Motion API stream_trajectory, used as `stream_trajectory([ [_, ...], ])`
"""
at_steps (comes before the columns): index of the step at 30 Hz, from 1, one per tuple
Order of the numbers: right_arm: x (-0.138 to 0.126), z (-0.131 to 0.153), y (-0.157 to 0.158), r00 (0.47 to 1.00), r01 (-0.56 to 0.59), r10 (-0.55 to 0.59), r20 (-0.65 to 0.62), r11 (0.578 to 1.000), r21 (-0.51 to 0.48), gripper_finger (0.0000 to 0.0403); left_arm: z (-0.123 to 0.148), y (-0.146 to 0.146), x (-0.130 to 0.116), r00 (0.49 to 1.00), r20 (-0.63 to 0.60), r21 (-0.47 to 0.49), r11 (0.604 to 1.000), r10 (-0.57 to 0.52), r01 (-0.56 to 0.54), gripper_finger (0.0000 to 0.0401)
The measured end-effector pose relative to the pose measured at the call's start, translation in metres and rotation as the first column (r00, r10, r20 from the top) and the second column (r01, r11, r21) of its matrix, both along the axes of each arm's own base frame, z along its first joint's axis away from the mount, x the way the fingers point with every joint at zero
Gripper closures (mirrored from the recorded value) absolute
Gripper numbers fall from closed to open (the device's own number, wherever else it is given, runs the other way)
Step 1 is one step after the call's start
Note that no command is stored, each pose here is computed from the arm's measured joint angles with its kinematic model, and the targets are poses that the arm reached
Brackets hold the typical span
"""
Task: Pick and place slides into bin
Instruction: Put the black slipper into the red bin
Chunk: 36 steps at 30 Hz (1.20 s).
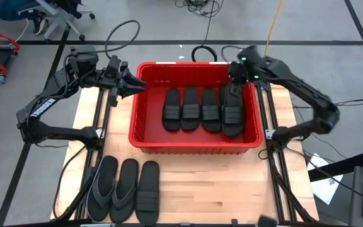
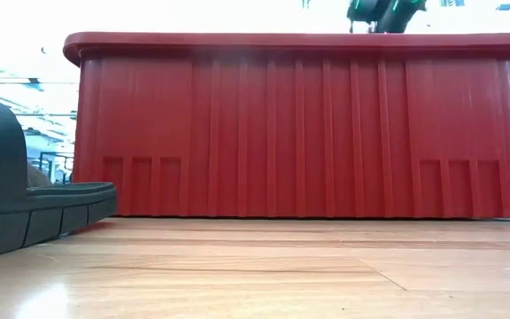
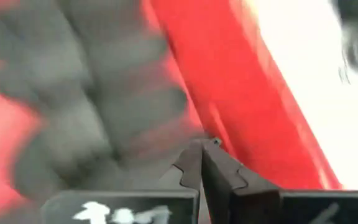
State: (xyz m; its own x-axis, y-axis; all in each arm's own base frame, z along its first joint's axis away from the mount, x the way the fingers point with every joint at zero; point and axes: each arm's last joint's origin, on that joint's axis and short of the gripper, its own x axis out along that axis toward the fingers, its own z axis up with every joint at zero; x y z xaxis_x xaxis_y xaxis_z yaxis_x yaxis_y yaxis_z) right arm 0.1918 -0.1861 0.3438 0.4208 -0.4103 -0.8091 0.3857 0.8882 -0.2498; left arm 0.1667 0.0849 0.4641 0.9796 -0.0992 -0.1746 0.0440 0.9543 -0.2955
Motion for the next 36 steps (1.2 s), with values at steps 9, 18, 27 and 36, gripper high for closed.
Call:
stream_trajectory([
  [9,-0.006,0.098,0.088,0.501,-0.375,0.294,0.814,0.921,-0.102,0.0403,0.000,0.000,0.000,1.000,0.007,0.071,0.997,-0.012,0.011,0.0256],
  [18,0.028,0.029,0.177,0.392,-0.658,0.233,0.890,0.747,0.094,0.0403,0.000,0.000,0.000,1.000,0.009,0.095,0.995,-0.012,0.011,0.0256],
  [27,0.023,-0.014,0.231,0.358,-0.523,0.140,0.923,0.849,0.074,0.0403,-0.011,-0.002,-0.003,0.995,-0.098,0.015,1.000,-0.019,0.020,0.0256],
  [36,0.002,-0.003,0.248,0.321,-0.516,0.049,0.946,0.847,0.131,0.0403,-0.032,-0.038,-0.006,0.902,-0.262,-0.058,0.939,-0.343,0.340,0.0276],
])
